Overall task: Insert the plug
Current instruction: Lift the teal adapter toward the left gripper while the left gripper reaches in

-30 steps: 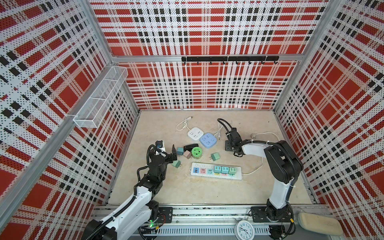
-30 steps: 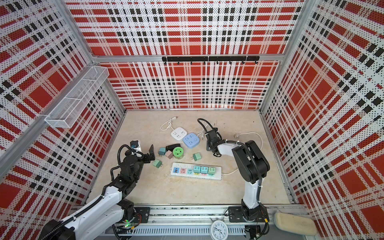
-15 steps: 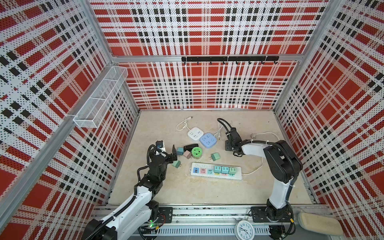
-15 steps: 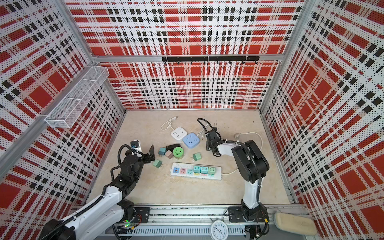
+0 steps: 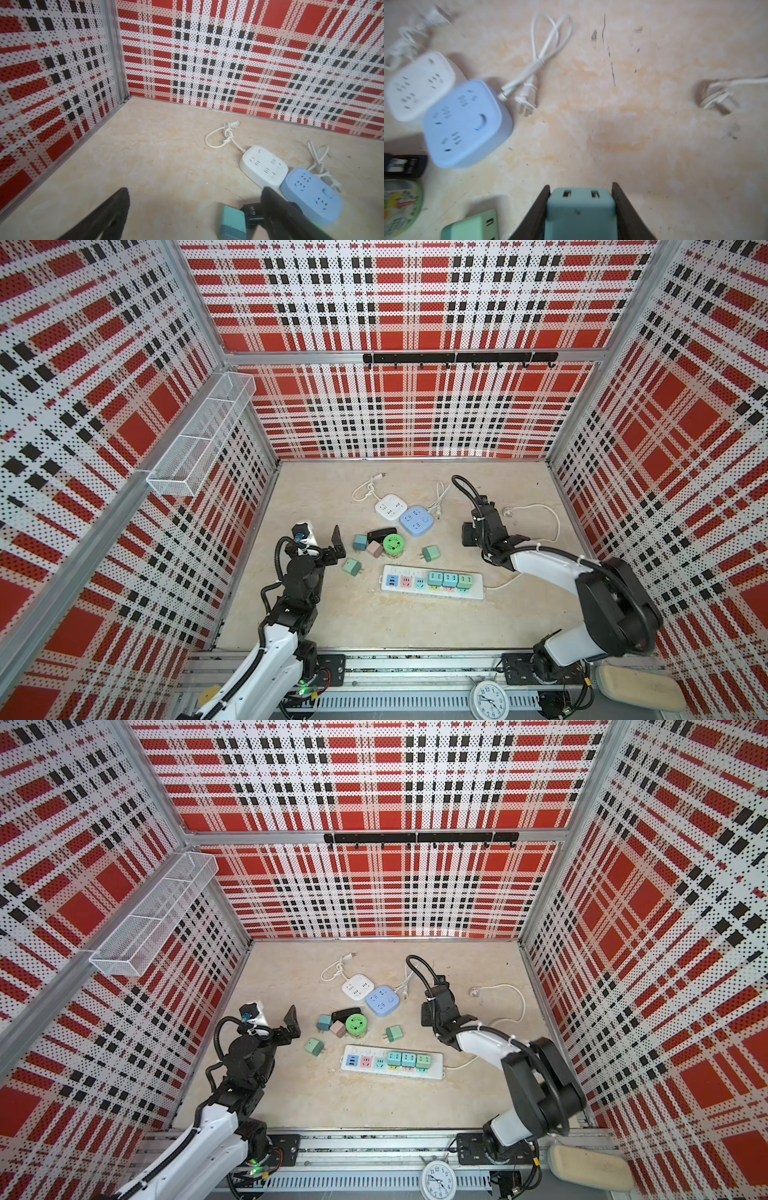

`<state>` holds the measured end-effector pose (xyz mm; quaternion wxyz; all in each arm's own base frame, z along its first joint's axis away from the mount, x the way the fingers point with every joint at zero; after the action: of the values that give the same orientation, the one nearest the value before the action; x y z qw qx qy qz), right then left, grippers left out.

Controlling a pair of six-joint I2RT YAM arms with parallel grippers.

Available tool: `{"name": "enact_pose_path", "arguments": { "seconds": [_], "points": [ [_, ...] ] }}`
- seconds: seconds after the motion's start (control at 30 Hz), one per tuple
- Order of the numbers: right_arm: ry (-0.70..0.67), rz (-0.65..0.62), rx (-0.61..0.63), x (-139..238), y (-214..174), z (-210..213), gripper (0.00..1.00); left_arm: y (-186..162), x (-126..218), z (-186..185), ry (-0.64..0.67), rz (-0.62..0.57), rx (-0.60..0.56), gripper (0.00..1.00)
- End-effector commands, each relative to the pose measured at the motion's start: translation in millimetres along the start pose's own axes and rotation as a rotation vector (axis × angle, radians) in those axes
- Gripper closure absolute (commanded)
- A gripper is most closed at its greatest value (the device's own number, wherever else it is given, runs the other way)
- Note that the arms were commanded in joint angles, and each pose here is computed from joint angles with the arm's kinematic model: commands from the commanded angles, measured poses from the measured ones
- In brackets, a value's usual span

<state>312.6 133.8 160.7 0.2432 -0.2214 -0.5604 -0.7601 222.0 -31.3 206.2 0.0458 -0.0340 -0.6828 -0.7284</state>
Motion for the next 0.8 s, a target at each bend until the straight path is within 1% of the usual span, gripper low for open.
{"name": "enact_pose_path", "arguments": {
  "seconds": [0.0,0.17,0.3,0.37,0.53,0.63,0.77],
  "points": [
    [0.120,-0.142,0.043,23,19,10,0.84,7,-1,-14,-0.159,0.006,0.055,0.01],
    [0.249,-0.264,0.096,62,21,18,0.86,24,-2,-30,-0.327,0.028,0.067,0.01],
    [0.323,-0.351,0.190,89,12,33,0.87,35,2,-45,-0.461,0.035,0.068,0.10],
    [0.354,-0.389,0.244,100,4,41,0.87,41,5,-52,-0.504,0.041,0.055,0.14],
    [0.470,-0.462,0.357,118,-15,56,0.87,50,21,-78,-0.604,0.053,-0.021,0.19],
    [0.531,-0.484,0.403,124,-24,62,0.88,55,31,-89,-0.655,0.046,-0.051,0.20],
    [0.574,-0.502,0.477,128,-36,73,0.90,62,45,-103,-0.753,0.021,-0.071,0.21]
  ]
}}
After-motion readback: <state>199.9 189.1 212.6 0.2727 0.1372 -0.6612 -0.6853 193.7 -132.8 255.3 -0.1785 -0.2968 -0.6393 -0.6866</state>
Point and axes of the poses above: each gripper's point midway between its finger pads, its own x axis back along the fingers, its own z axis along the line the jaws close on, y = z × x, the point moved 8 cm from there along x, back along the fingers, and after that the axes turned 13 degrees about -x, right-handed, at the moved point
